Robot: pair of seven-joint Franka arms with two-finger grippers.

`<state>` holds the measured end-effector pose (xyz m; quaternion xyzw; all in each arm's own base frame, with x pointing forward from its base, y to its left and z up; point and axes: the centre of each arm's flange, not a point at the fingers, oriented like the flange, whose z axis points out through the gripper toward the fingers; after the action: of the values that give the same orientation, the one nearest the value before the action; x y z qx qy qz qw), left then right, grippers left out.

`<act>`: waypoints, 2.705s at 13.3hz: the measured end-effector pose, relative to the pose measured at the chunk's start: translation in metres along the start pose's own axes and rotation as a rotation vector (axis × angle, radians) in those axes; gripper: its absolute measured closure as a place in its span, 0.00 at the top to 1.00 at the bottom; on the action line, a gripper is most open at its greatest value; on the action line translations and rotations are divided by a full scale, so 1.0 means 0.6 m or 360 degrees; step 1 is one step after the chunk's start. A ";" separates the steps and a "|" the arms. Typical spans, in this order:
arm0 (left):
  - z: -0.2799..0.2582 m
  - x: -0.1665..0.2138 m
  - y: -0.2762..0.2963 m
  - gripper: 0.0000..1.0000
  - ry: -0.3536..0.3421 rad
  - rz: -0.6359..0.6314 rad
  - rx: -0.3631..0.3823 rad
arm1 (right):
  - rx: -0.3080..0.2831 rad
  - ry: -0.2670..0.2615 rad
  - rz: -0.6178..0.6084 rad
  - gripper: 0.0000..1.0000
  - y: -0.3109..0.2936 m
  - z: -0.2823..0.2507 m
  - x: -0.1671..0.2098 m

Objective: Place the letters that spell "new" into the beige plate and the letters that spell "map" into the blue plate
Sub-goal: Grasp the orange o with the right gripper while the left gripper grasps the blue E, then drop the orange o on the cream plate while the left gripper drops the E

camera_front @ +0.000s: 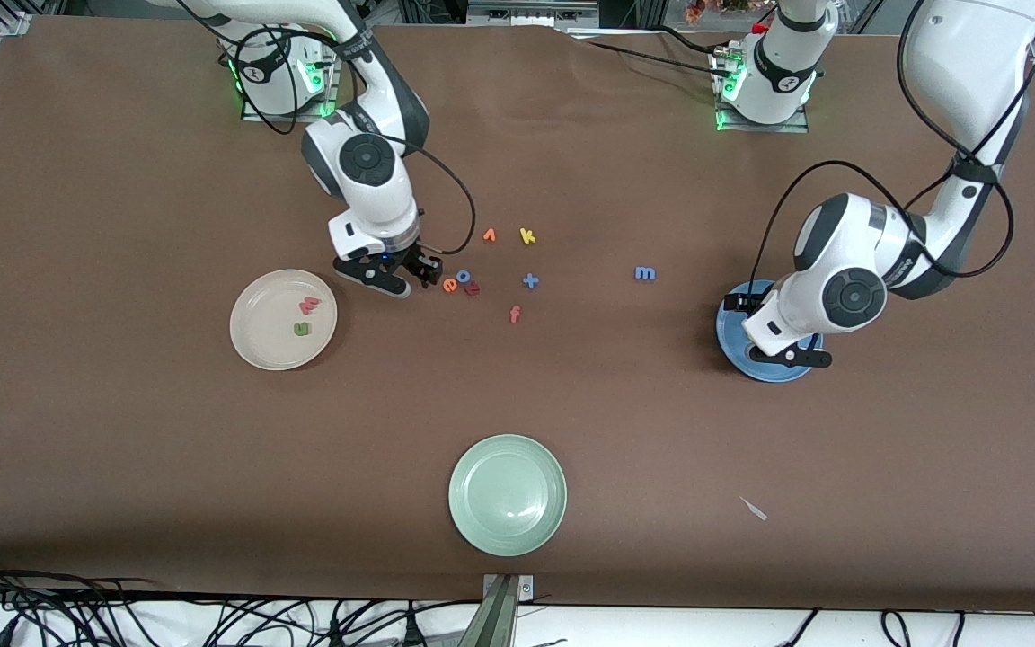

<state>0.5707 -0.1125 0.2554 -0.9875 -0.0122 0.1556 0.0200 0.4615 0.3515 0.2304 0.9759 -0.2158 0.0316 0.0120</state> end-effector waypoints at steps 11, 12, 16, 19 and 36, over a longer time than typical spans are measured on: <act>0.040 -0.083 0.196 1.00 -0.0027 -0.1531 -0.0103 | 0.0062 0.0017 0.0197 0.70 -0.041 0.086 -0.057; 0.065 -0.095 0.216 1.00 -0.0026 -0.1662 -0.0127 | 0.0061 0.0017 0.0194 0.61 -0.041 0.092 -0.059; 0.116 -0.148 0.288 1.00 0.0042 -0.1964 -0.0148 | 0.0076 0.0022 0.0192 0.43 -0.045 0.089 -0.058; 0.151 -0.162 0.282 1.00 0.0071 -0.2013 -0.0266 | 0.0090 0.0031 0.0166 0.29 -0.051 0.083 -0.053; 0.188 -0.167 0.261 0.27 0.0117 -0.1973 -0.0418 | -0.0298 -0.0160 -0.0736 0.29 0.258 -0.109 0.268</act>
<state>0.4436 -0.2680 0.1719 -0.7960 -0.6001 0.0782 -0.0145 0.5383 0.1459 0.3077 0.9942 0.0109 -0.0409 0.0984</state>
